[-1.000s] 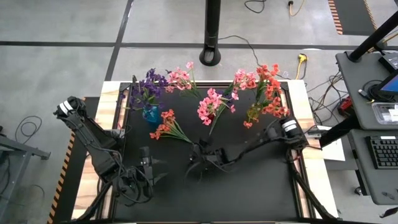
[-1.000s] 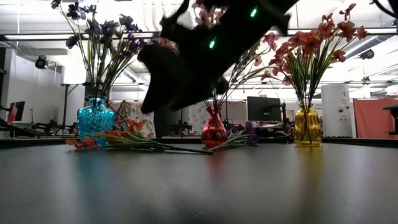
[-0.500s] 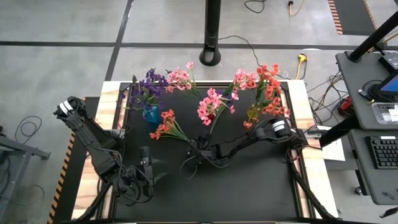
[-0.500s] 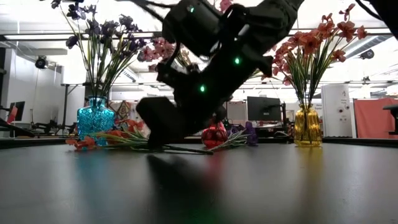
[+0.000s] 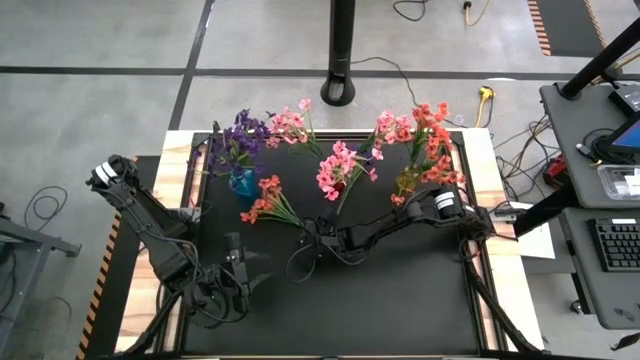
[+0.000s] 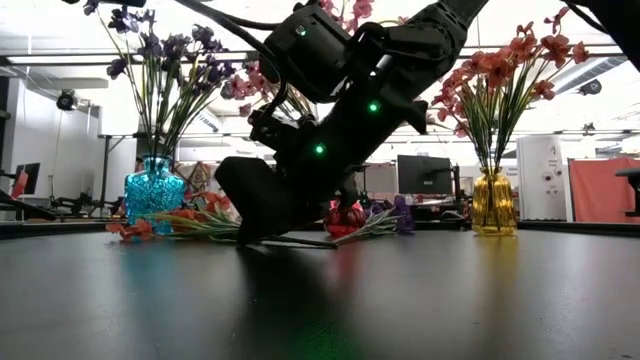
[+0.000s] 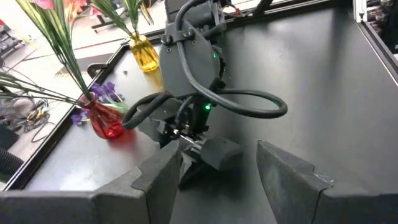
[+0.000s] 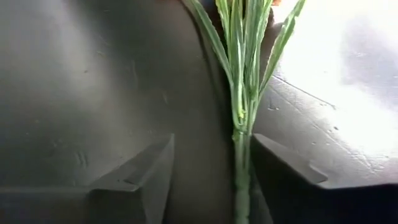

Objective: Sort flowers into vase by color
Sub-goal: Put the orange flower into the yellow vase

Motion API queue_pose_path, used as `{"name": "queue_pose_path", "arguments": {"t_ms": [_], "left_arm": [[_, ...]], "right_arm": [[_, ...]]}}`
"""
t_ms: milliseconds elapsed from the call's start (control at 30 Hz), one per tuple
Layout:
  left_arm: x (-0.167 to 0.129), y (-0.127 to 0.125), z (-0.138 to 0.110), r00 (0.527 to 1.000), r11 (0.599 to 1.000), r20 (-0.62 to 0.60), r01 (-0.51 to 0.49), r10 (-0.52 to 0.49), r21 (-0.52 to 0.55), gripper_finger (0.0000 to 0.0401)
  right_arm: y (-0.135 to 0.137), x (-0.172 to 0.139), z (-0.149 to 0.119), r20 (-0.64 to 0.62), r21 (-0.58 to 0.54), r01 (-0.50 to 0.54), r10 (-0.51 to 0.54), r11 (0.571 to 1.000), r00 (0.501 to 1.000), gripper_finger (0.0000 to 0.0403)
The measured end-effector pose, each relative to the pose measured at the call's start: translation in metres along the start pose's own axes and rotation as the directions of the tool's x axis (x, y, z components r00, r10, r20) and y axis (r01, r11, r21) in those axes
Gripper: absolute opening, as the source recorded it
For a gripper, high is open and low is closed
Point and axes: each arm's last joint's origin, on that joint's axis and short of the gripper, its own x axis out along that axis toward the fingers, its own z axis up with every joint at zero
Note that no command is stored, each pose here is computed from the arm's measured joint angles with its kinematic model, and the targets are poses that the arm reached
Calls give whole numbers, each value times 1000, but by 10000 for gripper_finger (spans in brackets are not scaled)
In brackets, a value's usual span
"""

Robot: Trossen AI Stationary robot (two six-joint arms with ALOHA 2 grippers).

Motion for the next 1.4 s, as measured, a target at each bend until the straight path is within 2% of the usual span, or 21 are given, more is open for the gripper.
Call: {"name": "queue_pose_path", "arguments": {"t_ms": [300, 467, 633, 867, 1100, 1300, 1400], "left_arm": [[0, 0, 0, 1000, 1000, -1, -1, 1, -6, 194], [1, 0, 0, 1000, 998, -3, -2, 2, -60, 194], [1, 0, 0, 1000, 997, -4, -3, 3, -75, 194], [1, 0, -1, 1000, 997, -6, 2, -3, -76, 194], [-8, -5, 21, 978, 975, -61, 194, -202, -110, 194], [-18, -10, 32, 965, 965, -32, 257, -259, -48, 194], [-24, -14, 35, 940, 941, -45, 335, -338, -50, 194]], "right_arm": [[0, 0, -1, -12, -8, -14, 14, 1000, 1000, 80], [2, -3, 0, -14, -14, -29, 29, 999, 999, 21], [8, -17, 4, -12, -38, -48, 48, 998, 999, 18], [16, -60, 17, -46, -67, -75, 72, 995, 996, 18], [25, -132, 32, -15, -80, -72, 71, 994, 997, 18], [26, -198, 47, 90, -73, -106, 112, 992, 990, 18], [24, -225, 52, 140, -66, -117, 125, 991, 982, 18]]}}
